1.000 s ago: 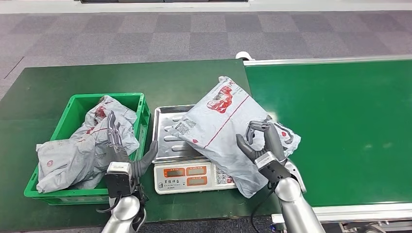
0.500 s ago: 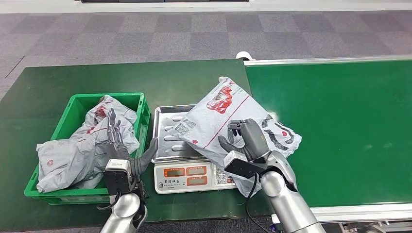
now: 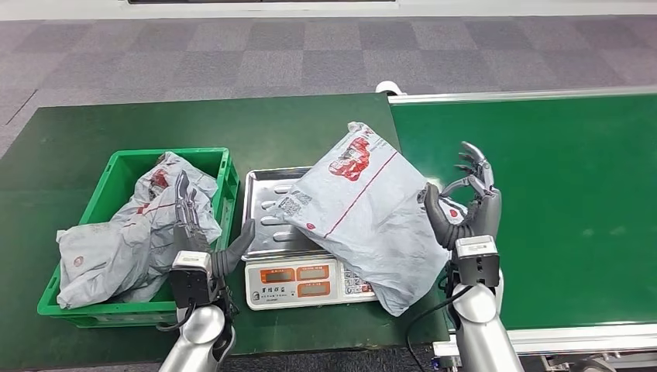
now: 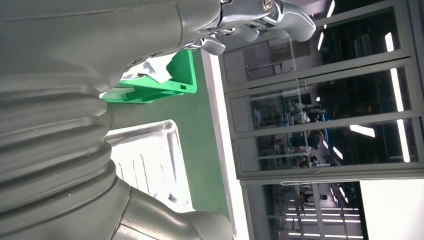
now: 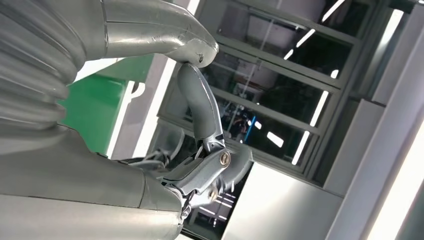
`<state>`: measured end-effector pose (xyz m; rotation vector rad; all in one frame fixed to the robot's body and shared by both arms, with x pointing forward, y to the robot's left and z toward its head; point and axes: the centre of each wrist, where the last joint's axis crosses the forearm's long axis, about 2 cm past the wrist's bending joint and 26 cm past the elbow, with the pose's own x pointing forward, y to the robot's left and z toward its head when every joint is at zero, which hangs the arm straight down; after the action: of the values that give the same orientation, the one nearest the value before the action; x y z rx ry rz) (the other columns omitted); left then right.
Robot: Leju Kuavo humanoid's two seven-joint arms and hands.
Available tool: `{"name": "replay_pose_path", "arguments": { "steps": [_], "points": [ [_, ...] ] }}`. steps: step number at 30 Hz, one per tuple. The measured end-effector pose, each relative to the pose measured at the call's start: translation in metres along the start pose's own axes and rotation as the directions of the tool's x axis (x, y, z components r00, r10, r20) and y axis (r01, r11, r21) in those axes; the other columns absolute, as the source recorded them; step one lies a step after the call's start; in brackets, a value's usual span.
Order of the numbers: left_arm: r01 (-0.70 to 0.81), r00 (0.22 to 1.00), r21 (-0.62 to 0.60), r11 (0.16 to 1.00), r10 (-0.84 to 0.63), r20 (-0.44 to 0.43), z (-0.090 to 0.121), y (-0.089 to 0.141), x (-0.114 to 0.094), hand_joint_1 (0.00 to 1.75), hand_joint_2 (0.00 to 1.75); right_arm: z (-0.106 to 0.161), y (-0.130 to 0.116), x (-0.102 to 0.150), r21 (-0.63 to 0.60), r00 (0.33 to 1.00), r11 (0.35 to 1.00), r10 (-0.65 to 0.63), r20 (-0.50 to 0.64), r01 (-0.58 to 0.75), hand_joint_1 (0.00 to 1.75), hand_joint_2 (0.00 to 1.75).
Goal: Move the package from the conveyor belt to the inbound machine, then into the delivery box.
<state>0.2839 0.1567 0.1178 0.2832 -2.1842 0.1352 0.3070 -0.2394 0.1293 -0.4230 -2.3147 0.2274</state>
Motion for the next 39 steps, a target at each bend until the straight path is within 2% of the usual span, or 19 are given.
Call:
{"name": "replay_pose_path", "arguments": {
  "steps": [7, 13, 17, 20, 24, 27, 30, 33, 36, 39],
  "points": [
    [0.002, 1.000, -0.002, 1.000, -0.002, 0.002, -0.002, 0.000, -0.001, 0.00, 1.75, 0.000, -0.007, 0.005, -0.041, 1.000, 0.999, 0.009, 0.012, -0.008, 0.00, 1.75],
    [0.001, 1.000, -0.032, 0.999, 0.000, 0.017, -0.004, 0.000, -0.001, 0.00, 1.75, -0.003, -0.017, 0.018, -0.236, 0.998, 0.970, 0.064, 0.026, -0.056, 0.00, 1.75],
    [-0.016, 0.999, -0.135, 0.991, 0.022, 0.044, -0.016, -0.006, -0.002, 0.00, 1.75, -0.008, -0.021, 0.024, -0.294, 0.996, 0.954, 0.076, 0.039, -0.061, 0.00, 1.75],
    [0.080, 0.996, -0.279, 0.957, -0.063, 0.070, -0.038, -0.018, -0.005, 0.00, 1.75, -0.013, -0.020, 0.024, -0.274, 0.998, 0.961, 0.045, 0.052, -0.029, 0.00, 1.75],
    [0.310, 0.950, -0.509, 0.803, -0.279, 0.139, -0.068, -0.056, -0.007, 0.00, 1.75, -0.023, -0.015, 0.023, -0.234, 0.997, 0.972, 0.023, 0.073, -0.006, 0.00, 1.75],
    [0.410, 0.906, -0.624, 0.665, -0.372, 0.199, -0.077, -0.082, -0.005, 0.00, 1.75, -0.027, -0.011, 0.021, -0.204, 0.997, 0.979, 0.014, 0.080, 0.003, 0.00, 1.75],
    [0.496, 0.844, -0.719, 0.487, -0.464, 0.269, -0.073, -0.100, -0.004, 0.00, 1.75, -0.028, -0.008, 0.020, -0.164, 0.996, 0.986, 0.010, 0.086, 0.005, 0.00, 1.75],
    [0.582, 0.760, -0.754, 0.304, -0.534, 0.372, -0.060, -0.113, -0.004, 0.00, 1.75, -0.027, -0.008, 0.020, -0.137, 0.996, 0.991, 0.008, 0.087, 0.004, 0.00, 1.75],
    [0.617, 0.711, -0.765, 0.185, -0.548, 0.441, -0.052, -0.122, -0.003, 0.00, 1.75, -0.024, -0.011, 0.018, -0.130, 0.997, 0.992, 0.012, 0.077, -0.002, 0.00, 1.75],
    [0.628, 0.675, -0.771, 0.103, -0.565, 0.475, -0.052, -0.129, -0.001, 0.00, 1.75, -0.020, -0.015, 0.015, -0.127, 0.998, 0.992, 0.020, 0.062, -0.011, 0.00, 1.75]
  ]
}}
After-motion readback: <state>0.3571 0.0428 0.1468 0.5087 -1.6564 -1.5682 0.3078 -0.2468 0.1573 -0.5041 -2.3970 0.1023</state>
